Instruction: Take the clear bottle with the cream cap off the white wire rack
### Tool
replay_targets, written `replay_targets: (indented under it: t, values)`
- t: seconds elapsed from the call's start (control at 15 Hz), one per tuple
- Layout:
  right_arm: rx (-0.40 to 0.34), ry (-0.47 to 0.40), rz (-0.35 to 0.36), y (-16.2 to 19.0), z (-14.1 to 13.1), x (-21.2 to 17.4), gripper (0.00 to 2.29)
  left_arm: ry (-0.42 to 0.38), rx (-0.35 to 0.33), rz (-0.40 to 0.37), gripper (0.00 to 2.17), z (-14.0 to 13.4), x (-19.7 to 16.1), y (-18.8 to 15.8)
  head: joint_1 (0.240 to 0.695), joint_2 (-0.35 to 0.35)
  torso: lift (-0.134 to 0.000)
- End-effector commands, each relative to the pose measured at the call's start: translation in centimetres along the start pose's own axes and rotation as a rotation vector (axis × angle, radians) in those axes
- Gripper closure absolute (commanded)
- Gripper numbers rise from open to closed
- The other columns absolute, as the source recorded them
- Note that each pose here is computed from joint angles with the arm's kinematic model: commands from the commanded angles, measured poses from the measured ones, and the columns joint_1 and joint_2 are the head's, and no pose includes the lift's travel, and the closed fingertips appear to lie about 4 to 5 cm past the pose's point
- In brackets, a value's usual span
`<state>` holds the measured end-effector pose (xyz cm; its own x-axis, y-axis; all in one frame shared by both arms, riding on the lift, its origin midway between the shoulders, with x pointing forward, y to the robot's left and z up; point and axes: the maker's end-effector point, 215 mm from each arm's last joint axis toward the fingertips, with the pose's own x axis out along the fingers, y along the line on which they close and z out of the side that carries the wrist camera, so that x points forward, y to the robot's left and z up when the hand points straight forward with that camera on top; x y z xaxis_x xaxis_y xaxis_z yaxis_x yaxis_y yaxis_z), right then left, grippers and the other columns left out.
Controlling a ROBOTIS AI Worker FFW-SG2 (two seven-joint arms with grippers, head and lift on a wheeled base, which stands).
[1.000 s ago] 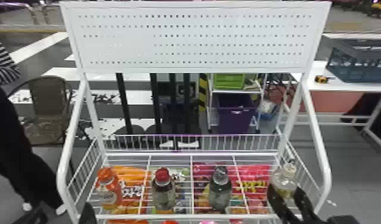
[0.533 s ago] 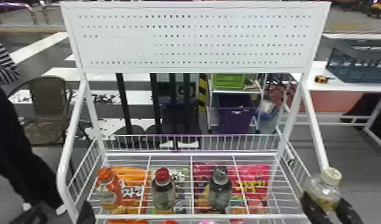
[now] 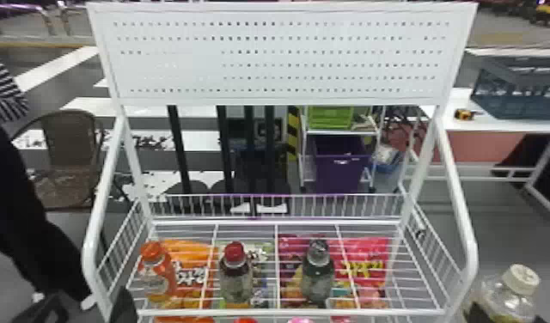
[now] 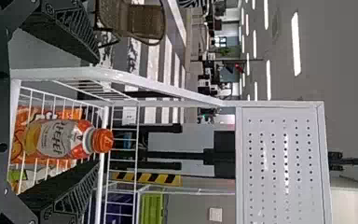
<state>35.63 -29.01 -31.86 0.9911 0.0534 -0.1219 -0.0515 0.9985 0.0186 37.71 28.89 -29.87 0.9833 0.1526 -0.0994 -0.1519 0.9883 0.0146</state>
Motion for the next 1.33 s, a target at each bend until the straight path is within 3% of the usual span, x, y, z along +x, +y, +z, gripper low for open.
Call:
replay_targets:
  t: [0.0,1.27]
  values:
    - [-0.005,-0.013,0.006,0.29,0.6,-0.41,1.02,-0.005,-0.001,0.0,0.12,0.25,0.02,-0.01,0.499,0.0,0.0]
    - [-0.007,-0.03,0.011,0.54,1.25,-0.46,1.02,-0.004,-0.009,-0.003,0.12,0.29,0.22,-0.26,0.499,0.0,0.0]
